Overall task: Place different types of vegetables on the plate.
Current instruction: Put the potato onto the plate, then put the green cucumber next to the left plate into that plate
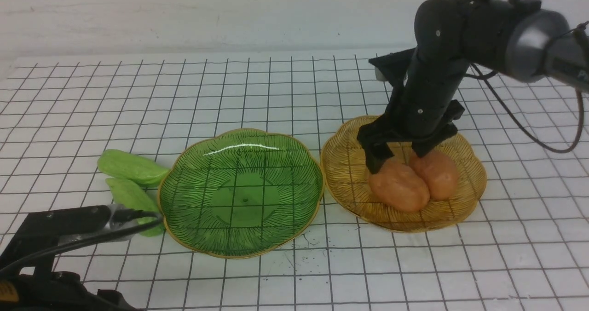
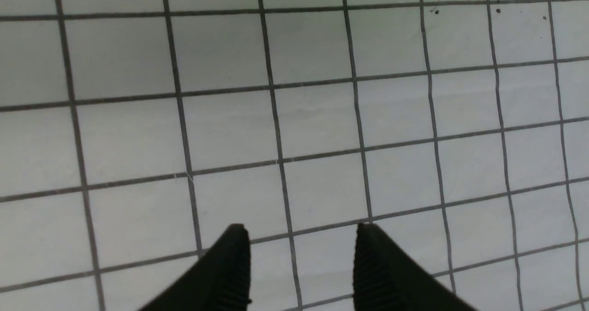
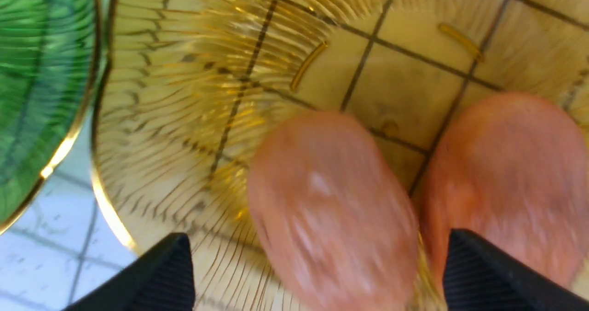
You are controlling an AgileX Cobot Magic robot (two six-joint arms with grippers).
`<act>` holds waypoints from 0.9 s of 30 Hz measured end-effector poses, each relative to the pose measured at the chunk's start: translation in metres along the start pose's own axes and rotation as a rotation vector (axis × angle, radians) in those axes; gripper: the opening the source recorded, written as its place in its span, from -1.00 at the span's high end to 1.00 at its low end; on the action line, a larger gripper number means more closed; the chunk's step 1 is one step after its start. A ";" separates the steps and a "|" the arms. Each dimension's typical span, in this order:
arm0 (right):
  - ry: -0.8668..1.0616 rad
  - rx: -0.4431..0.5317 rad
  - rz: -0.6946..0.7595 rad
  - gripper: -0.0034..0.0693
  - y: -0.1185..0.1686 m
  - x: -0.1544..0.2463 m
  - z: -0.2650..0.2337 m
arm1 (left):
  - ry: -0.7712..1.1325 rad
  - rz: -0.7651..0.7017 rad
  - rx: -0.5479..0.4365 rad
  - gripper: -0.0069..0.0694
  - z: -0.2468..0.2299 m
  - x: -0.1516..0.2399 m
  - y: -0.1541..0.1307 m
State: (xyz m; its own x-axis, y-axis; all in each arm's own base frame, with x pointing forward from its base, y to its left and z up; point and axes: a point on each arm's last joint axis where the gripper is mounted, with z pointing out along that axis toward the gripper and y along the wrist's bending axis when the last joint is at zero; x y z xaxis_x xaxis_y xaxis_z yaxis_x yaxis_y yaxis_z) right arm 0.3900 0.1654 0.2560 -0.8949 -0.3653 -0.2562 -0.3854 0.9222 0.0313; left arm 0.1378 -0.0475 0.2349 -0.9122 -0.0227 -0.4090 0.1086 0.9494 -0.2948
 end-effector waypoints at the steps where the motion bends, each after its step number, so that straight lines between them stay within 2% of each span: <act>1: 0.001 -0.002 0.008 -0.93 0.000 0.003 -0.002 | -0.006 -0.002 -0.004 -0.01 0.000 -0.001 0.000; 5: -0.030 -0.024 0.023 -0.76 0.003 0.029 -0.038 | -0.062 -0.021 -0.024 -0.13 0.000 -0.006 0.002; 9: -0.057 -0.043 0.024 -0.48 0.005 0.066 -0.071 | -0.158 -0.064 -0.050 -0.16 -0.001 -0.014 0.005; 13: -0.109 -0.048 0.022 -0.09 0.007 0.114 -0.107 | -0.244 -0.148 -0.108 -0.16 -0.006 -0.029 0.011; 20: -0.188 -0.046 0.016 0.49 0.007 0.192 -0.139 | -0.312 -0.231 -0.254 -0.16 -0.015 -0.088 0.026; 24: -0.202 -0.040 0.013 0.66 0.006 0.218 -0.142 | -0.248 -0.239 -0.281 -0.17 0.007 -0.111 0.031; 27: -0.202 -0.040 0.013 0.71 0.006 0.227 -0.141 | -0.202 -0.277 -0.290 -0.27 0.031 -0.123 0.036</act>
State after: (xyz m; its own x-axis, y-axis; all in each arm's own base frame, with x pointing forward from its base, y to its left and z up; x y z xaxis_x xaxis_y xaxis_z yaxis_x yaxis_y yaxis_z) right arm 0.1525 0.0701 0.3340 -0.8382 -0.3171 -0.4438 -0.3867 0.9193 0.0735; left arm 0.2662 -0.0197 0.2482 -0.7926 -0.3218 -0.5179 -0.2704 0.9468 -0.1743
